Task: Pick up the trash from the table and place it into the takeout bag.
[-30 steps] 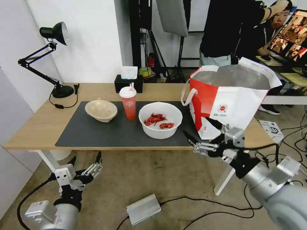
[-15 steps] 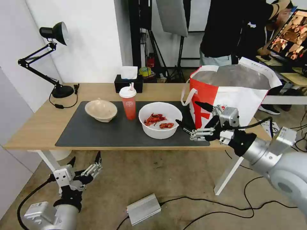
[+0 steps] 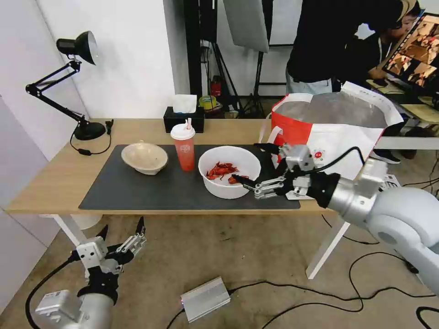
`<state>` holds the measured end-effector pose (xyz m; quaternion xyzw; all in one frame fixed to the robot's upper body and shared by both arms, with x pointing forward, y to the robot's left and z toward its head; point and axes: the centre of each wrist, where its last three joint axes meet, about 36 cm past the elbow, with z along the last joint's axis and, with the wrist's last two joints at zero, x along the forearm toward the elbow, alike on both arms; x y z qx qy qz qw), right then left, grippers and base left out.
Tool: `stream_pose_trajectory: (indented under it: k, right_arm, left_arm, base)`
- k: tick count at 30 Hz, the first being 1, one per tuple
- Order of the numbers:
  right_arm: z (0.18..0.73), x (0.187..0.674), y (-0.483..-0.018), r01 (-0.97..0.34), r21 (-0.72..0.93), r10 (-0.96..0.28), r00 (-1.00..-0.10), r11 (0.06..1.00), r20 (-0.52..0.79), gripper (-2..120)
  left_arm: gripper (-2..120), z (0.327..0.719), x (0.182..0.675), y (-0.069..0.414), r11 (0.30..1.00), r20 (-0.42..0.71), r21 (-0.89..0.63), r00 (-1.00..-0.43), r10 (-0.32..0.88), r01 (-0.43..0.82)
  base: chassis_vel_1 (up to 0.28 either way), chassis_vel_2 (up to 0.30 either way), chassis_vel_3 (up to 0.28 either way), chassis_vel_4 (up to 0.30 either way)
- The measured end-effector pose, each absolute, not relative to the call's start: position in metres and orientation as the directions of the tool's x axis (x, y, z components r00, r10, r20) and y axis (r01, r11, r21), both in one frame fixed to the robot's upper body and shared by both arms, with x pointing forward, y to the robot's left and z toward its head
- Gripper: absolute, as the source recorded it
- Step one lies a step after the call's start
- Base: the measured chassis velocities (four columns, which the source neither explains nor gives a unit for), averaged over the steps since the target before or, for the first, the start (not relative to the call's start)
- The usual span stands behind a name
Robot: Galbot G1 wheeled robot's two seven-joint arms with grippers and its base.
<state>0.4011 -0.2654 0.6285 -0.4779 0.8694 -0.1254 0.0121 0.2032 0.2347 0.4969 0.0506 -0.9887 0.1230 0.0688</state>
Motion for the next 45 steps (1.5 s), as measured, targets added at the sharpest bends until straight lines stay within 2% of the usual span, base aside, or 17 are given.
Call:
stream_pose_trajectory:
  k: [23, 45]
  right_arm:
    - [0.602, 0.450, -0.239, -0.893, -0.284, -0.851, -0.429, 0.350, 0.302, 100]
    - [0.584, 0.494, -0.230, -0.895, -0.298, -0.806, -0.434, 0.333, 0.402, 100]
  left_arm:
    - [100, 0.496, 0.203, 0.229, 0.963, 0.139, -0.240, -0.986, -0.094, -0.126]
    - [100, 0.494, 0.200, 0.225, 0.964, 0.134, -0.230, -0.986, -0.101, -0.130]
  base:
    - [0.000, 0.000, 0.000, 0.000]
    - [0.000, 0.000, 0.000, 0.000]
